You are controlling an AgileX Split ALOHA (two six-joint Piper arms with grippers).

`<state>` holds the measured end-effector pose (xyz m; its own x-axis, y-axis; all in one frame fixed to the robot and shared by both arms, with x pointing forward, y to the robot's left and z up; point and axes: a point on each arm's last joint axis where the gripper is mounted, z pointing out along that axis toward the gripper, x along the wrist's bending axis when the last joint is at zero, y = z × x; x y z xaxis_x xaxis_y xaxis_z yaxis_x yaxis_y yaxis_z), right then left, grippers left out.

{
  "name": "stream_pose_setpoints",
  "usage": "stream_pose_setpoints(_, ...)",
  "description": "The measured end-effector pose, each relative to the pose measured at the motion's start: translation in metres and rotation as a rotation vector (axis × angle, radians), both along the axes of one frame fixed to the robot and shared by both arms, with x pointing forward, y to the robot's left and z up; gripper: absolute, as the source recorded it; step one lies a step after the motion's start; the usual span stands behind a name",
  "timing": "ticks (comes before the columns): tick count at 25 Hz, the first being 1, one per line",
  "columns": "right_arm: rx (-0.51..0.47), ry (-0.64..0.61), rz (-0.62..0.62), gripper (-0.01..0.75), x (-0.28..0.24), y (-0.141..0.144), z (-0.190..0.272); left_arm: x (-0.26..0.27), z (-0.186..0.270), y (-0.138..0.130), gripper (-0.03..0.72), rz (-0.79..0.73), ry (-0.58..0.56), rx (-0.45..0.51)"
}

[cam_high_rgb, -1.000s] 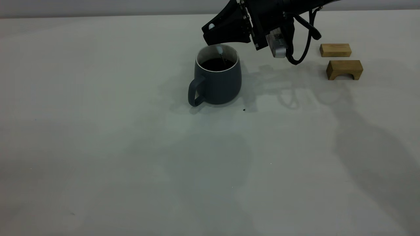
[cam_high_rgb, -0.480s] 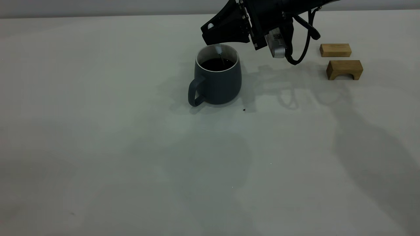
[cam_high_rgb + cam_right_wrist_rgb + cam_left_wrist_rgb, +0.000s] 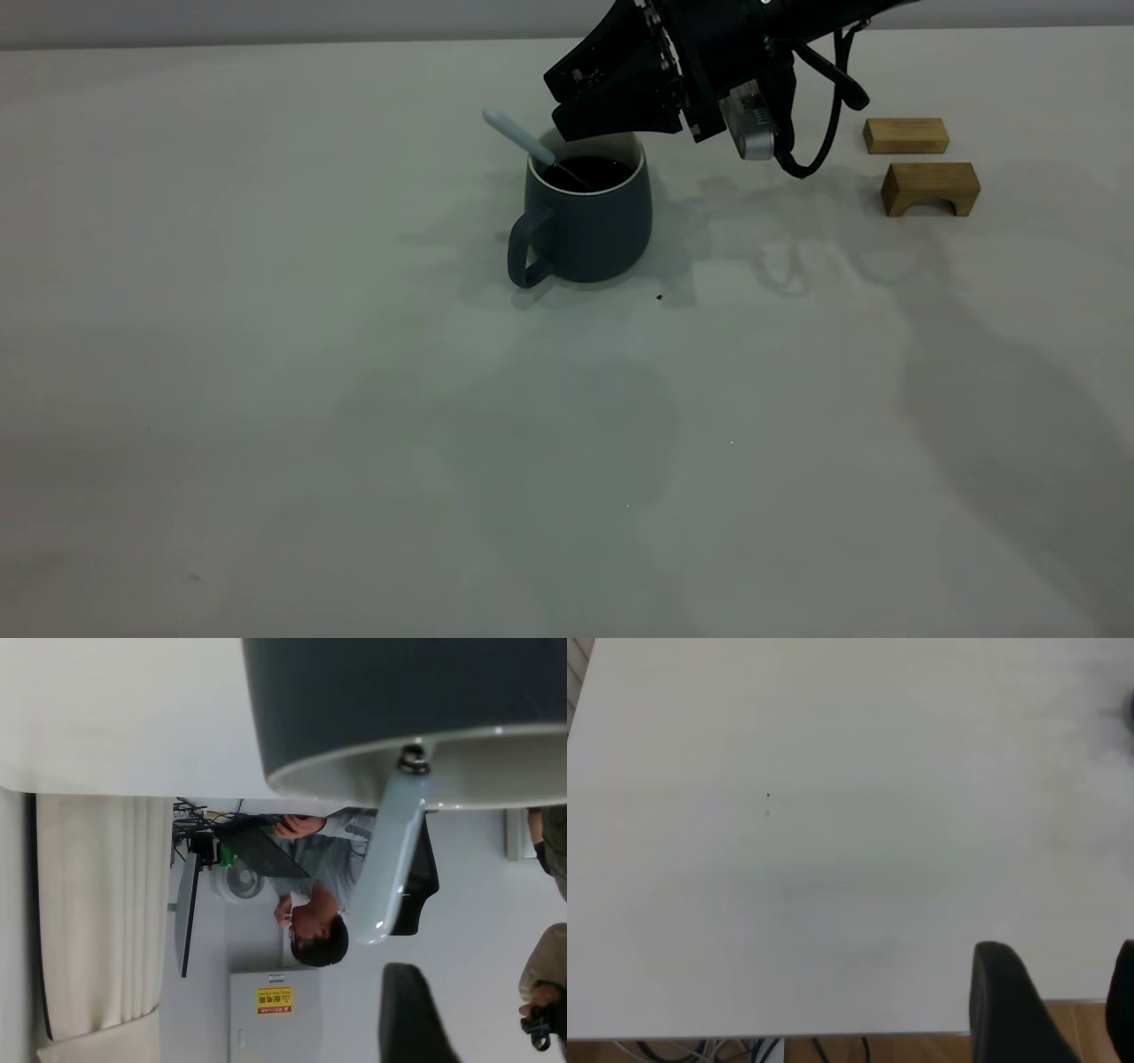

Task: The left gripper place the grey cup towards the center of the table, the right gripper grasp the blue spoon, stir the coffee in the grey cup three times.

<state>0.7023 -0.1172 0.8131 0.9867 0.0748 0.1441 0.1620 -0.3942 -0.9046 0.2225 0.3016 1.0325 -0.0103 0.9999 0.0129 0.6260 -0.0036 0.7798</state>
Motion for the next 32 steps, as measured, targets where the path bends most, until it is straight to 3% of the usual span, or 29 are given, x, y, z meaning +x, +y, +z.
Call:
stream_pose_setpoints(3,-0.025,-0.043,0.037,0.526,-0.001,-0.001,0.002,0.000,0.000,0.000,0.355,0.000,0.000,0.000)
stream_pose_setpoints(6,-0.117,-0.157,0.142,0.562,-0.001,-0.004,0.018,0.000,0.000,0.000,0.355,0.000,0.000,0.000)
stream_pose_setpoints(11,-0.378,-0.446,0.348,0.565,0.006,-0.018,0.091,0.000,0.000,0.000,0.355,0.000,0.000,0.000)
stream_pose_setpoints(19,-0.812,-0.820,0.545,0.525,-0.009,-0.055,0.216,0.000,0.000,0.000,0.355,0.000,0.000,0.000)
stream_pose_setpoints(21,-0.897,-0.992,0.666,0.509,-0.019,-0.065,0.250,0.000,0.000,0.000,0.355,0.000,0.000,0.000)
stream_pose_setpoints(25,-0.908,-1.341,0.932,0.485,-0.047,-0.070,0.302,0.000,0.000,0.000,0.355,0.000,0.000,0.000)
stream_pose_setpoints(27,-0.886,-1.425,1.024,0.474,-0.065,-0.072,0.313,0.000,0.000,0.000,0.355,0.000,0.000,0.000)
stream_pose_setpoints(32,-0.892,-1.391,1.174,0.445,-0.128,-0.091,0.313,0.000,0.000,0.000,0.355,0.000,0.000,0.000)
